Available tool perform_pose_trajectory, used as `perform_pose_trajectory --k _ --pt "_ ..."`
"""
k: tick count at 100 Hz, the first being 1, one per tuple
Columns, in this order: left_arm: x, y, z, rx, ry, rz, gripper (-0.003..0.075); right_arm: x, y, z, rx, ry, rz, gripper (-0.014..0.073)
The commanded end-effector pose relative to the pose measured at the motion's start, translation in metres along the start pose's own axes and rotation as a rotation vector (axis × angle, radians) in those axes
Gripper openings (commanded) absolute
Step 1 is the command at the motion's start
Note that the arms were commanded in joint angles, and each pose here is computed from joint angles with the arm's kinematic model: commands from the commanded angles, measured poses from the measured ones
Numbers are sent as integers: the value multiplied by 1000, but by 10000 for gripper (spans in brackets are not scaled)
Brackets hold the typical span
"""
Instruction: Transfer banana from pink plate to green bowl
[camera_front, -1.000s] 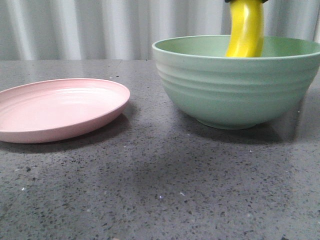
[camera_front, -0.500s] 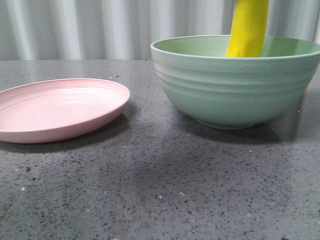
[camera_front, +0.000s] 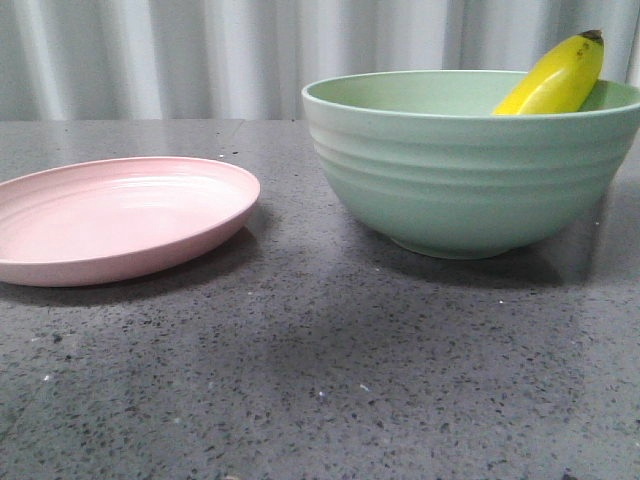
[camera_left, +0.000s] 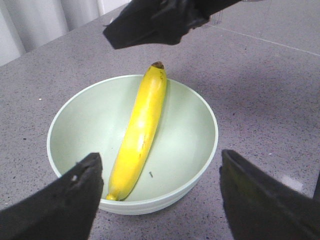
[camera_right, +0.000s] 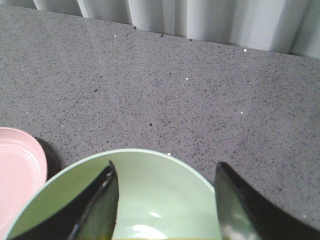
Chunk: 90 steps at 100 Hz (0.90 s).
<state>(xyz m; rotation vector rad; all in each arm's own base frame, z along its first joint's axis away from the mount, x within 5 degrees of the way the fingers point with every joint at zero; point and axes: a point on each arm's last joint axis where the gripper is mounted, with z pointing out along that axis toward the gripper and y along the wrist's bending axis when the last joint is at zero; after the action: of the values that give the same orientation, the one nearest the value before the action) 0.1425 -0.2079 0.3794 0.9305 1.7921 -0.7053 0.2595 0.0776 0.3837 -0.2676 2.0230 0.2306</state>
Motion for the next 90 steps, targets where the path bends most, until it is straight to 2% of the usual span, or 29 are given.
perform_pose_trajectory --k 1,16,17,32,44,69,90 --pt "-21 -1 -13 -3 -135 -22 359 -18 1 -26 3 -103 -19 314" --pt "-18 -2 -13 12 -103 -47 -15 -9 2 -46 -2 -3 -21 124" --pt "-18 -2 -13 13 -98 -47 -22 -8 2 -47 -2 3 -21 113" --pt "-12 -4 -13 34 -31 -68 -20 5 2 -64 -5 77 -22 -71" --pt "-8 -8 -15 74 -8 -143 -20 19 2 -83 -6 54 -23 -71" --pt "12 -11 -39 76 -74 -143 -20 70 2 -128 -7 -1 -25 -71" --pt "48 -9 -69 62 -149 -167 -20 118 1 -162 -6 -191 -27 -71"
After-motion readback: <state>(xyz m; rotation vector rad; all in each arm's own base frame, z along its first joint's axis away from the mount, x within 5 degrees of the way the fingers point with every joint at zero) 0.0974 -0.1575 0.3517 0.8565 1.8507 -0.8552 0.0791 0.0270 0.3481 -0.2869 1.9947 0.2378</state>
